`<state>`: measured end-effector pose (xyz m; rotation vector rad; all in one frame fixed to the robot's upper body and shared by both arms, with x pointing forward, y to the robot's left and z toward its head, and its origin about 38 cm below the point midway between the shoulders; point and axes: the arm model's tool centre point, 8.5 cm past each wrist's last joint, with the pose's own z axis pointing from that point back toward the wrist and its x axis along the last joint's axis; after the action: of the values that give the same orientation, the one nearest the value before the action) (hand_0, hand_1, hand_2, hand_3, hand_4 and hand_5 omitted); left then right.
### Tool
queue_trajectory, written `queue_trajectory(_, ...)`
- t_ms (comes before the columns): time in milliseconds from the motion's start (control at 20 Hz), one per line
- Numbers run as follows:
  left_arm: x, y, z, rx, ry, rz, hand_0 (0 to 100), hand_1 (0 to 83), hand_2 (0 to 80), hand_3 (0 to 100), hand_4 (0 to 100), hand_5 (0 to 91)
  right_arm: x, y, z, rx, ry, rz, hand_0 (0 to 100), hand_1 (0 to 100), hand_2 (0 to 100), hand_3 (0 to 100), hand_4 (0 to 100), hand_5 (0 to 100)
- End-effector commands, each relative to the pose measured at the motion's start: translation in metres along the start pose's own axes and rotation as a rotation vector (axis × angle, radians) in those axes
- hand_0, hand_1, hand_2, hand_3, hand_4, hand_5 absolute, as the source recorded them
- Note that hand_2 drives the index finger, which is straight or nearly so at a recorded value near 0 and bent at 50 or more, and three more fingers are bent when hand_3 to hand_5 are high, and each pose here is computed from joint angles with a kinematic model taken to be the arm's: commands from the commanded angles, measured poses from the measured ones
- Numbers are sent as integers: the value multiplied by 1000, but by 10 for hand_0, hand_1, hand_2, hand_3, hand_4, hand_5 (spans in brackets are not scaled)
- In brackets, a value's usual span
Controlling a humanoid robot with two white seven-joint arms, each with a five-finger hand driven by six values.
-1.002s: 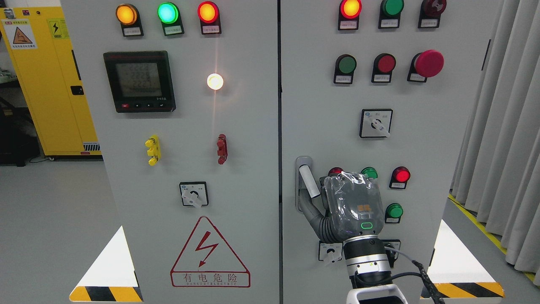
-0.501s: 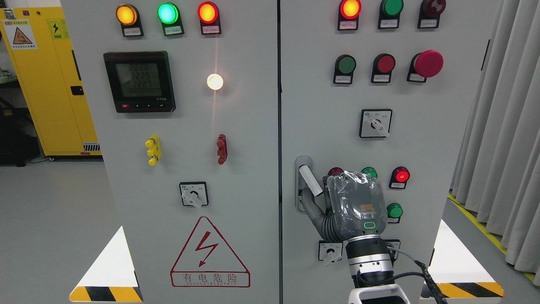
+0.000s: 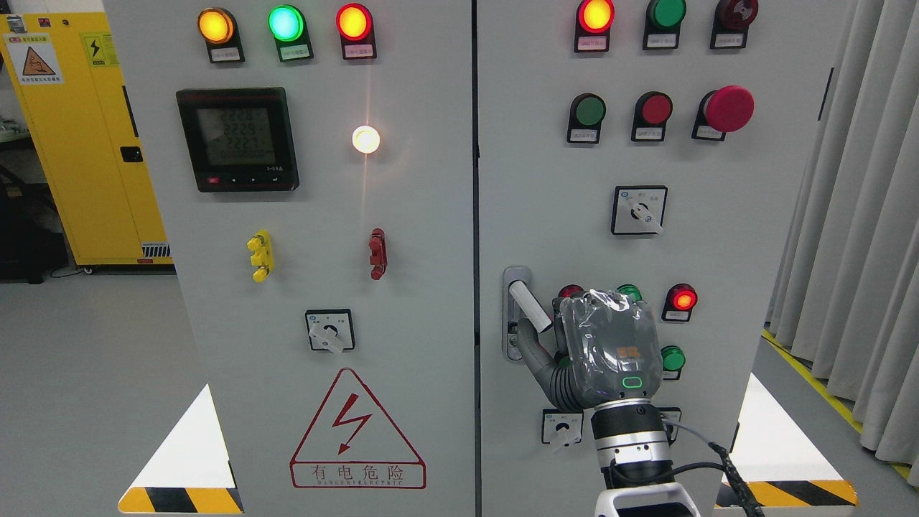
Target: Release door handle
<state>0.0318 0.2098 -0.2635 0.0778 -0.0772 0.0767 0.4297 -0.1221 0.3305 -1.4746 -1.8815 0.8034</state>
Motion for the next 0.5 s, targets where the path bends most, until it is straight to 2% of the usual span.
queue_trajectory(0, 4, -1, 0, -2, -13, 1, 120, 556, 0, 0, 0, 0, -1, -4, -1, -6, 0, -1, 534, 460, 986, 1000, 1000, 1000)
queue_trajectory(451, 4, -1, 0, -2, -13, 1, 120, 556, 0, 0, 0, 0, -1, -8, 0, -16, -1, -1, 526, 457, 986, 1000, 1000, 1000)
